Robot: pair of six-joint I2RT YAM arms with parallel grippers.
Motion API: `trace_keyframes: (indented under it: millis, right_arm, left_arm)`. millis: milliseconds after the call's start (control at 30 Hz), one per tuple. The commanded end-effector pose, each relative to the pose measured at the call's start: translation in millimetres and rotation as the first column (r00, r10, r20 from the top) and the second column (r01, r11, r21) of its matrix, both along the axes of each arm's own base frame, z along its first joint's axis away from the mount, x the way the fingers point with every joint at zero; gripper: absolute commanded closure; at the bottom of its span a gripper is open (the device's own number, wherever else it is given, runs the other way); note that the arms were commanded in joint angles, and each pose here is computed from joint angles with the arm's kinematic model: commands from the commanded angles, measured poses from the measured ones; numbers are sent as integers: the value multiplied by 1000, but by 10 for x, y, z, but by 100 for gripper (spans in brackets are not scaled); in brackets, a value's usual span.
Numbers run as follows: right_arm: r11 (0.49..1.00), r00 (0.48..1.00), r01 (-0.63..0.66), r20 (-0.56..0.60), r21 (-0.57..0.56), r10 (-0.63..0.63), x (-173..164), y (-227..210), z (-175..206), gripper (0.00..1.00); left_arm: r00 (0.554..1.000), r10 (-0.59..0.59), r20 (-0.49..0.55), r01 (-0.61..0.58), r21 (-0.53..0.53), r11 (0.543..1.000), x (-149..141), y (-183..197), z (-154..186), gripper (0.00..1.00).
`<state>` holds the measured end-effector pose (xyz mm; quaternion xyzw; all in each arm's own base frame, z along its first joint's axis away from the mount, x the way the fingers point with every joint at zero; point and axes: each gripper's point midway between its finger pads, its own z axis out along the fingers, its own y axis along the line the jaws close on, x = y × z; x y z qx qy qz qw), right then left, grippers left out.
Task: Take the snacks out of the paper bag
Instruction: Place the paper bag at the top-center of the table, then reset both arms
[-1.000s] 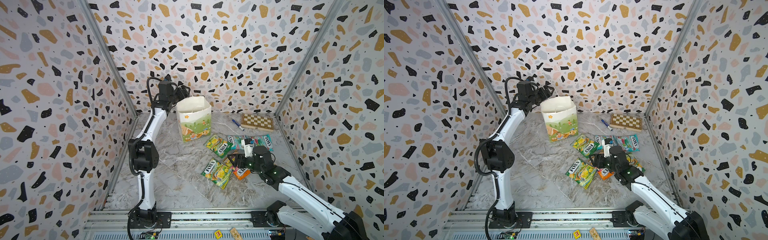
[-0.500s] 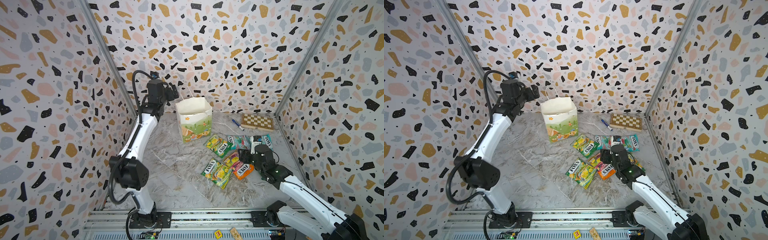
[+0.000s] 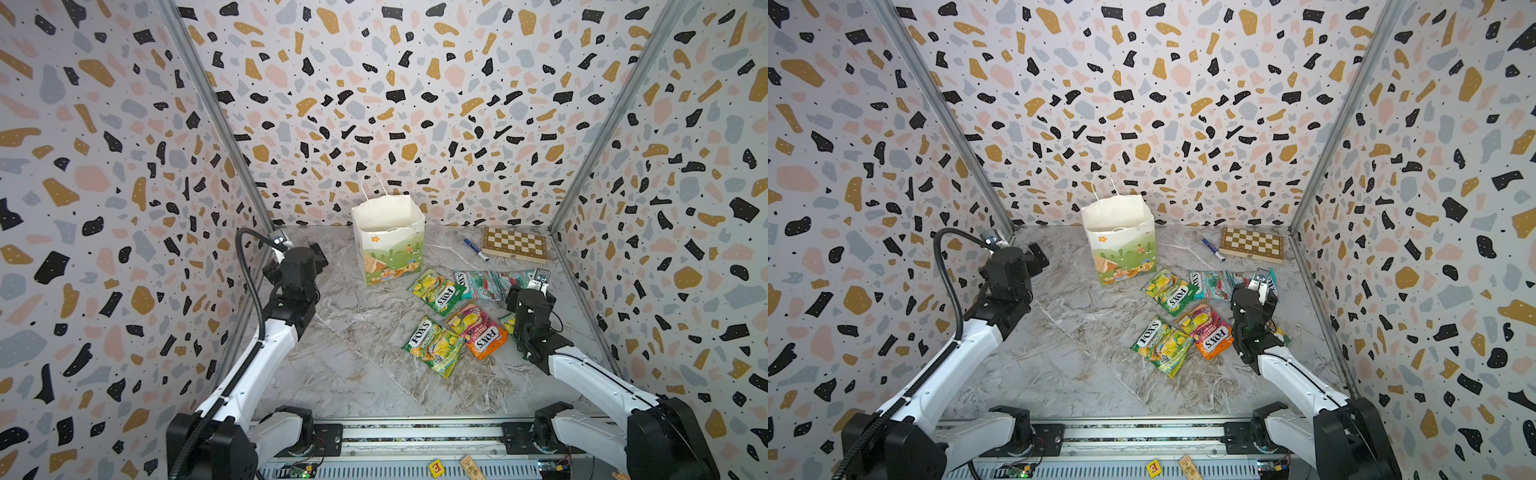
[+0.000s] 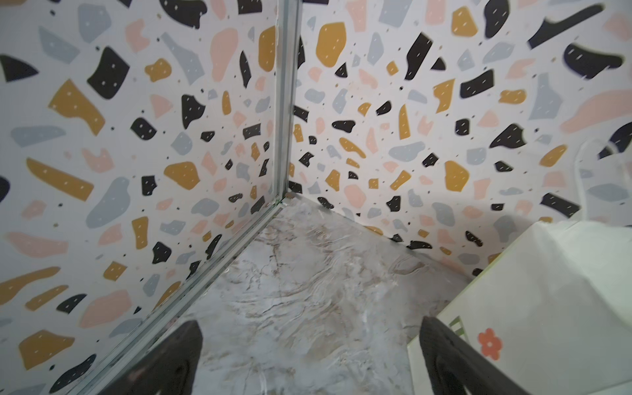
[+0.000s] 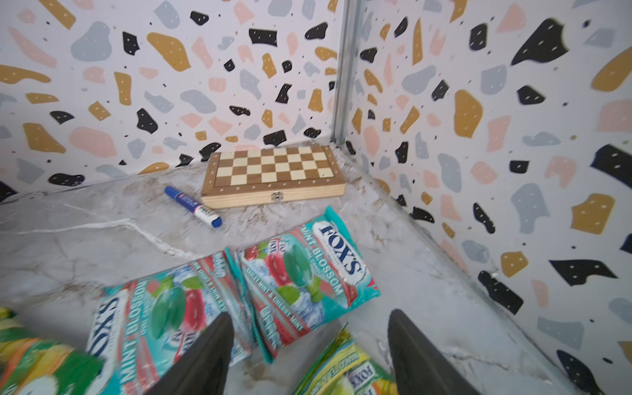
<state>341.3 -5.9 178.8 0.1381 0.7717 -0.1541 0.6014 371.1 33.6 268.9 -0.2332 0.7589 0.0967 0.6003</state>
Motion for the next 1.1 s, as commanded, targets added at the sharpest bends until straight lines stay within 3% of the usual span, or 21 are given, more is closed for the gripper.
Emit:
trace_keyframes:
  millis: [0,200,600,867,1067]
  right_arm:
    - [994,990,66,127,-85,-55,15,-138,275,26]
    - [976,982,162,118,-144,-145,-64,-340,109,22]
    - [995,997,45,71,-89,-39,47,-247,-219,22]
    - [999,991,-38,128,-30,41,100,-246,-217,21]
    - [991,976,-132,179,30,125,65,-279,-244,20]
  left_arm:
    - [989,89,119,-88,-12,996,-121,147,59,0]
    - [993,107,53,-112,89,990,-244,226,-525,0]
    - [999,52,8,-53,250,967,-297,218,-1004,0]
    - [993,-115,-18,116,239,964,-41,58,-1213,0]
    - [981,-195,8,190,206,960,-39,45,-1271,0]
